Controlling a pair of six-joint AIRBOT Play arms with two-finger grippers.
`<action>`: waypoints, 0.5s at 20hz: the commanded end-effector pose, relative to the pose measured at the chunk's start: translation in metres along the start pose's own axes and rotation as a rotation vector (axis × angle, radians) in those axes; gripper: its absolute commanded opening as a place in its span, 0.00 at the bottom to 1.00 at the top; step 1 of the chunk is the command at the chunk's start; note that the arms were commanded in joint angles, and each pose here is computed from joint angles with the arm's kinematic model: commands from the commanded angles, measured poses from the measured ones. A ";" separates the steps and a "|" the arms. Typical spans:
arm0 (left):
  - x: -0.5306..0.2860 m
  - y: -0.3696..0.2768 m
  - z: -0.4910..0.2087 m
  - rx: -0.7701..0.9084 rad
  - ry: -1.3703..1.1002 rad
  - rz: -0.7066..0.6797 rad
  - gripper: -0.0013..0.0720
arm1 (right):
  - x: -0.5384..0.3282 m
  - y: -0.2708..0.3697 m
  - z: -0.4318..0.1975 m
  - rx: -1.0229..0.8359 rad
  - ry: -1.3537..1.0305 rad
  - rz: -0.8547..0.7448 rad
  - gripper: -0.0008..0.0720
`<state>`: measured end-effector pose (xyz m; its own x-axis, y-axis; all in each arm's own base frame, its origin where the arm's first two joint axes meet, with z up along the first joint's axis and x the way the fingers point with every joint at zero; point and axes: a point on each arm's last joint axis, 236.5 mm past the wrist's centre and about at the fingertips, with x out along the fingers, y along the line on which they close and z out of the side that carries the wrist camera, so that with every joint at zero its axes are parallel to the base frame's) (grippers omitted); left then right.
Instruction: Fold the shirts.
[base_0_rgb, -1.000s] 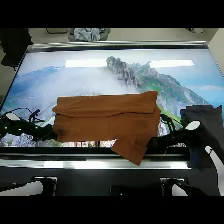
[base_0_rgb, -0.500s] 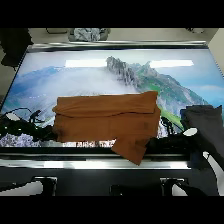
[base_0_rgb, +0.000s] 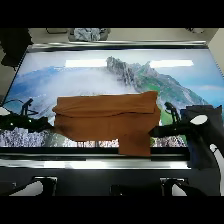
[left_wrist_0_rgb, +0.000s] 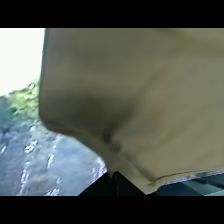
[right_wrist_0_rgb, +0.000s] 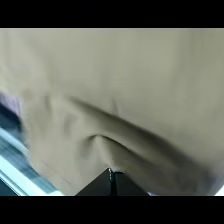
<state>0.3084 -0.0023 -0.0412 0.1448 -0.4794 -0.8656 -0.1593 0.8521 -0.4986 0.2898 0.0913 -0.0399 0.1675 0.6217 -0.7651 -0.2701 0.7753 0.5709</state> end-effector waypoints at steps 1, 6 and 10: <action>-0.029 -0.020 0.028 0.036 -0.117 -0.014 0.04 | -0.039 0.014 0.057 -0.088 -0.112 -0.033 0.05; -0.036 -0.010 0.085 -0.044 -0.222 0.004 0.04 | -0.056 -0.008 0.131 -0.102 -0.235 -0.092 0.05; -0.018 -0.011 0.135 -0.096 -0.229 -0.047 0.04 | -0.051 -0.047 0.203 -0.057 -0.342 -0.116 0.05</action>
<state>0.4030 0.0238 -0.0096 0.3362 -0.4347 -0.8355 -0.2117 0.8295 -0.5168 0.4339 0.0577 0.0306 0.4283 0.5575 -0.7112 -0.3145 0.8298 0.4610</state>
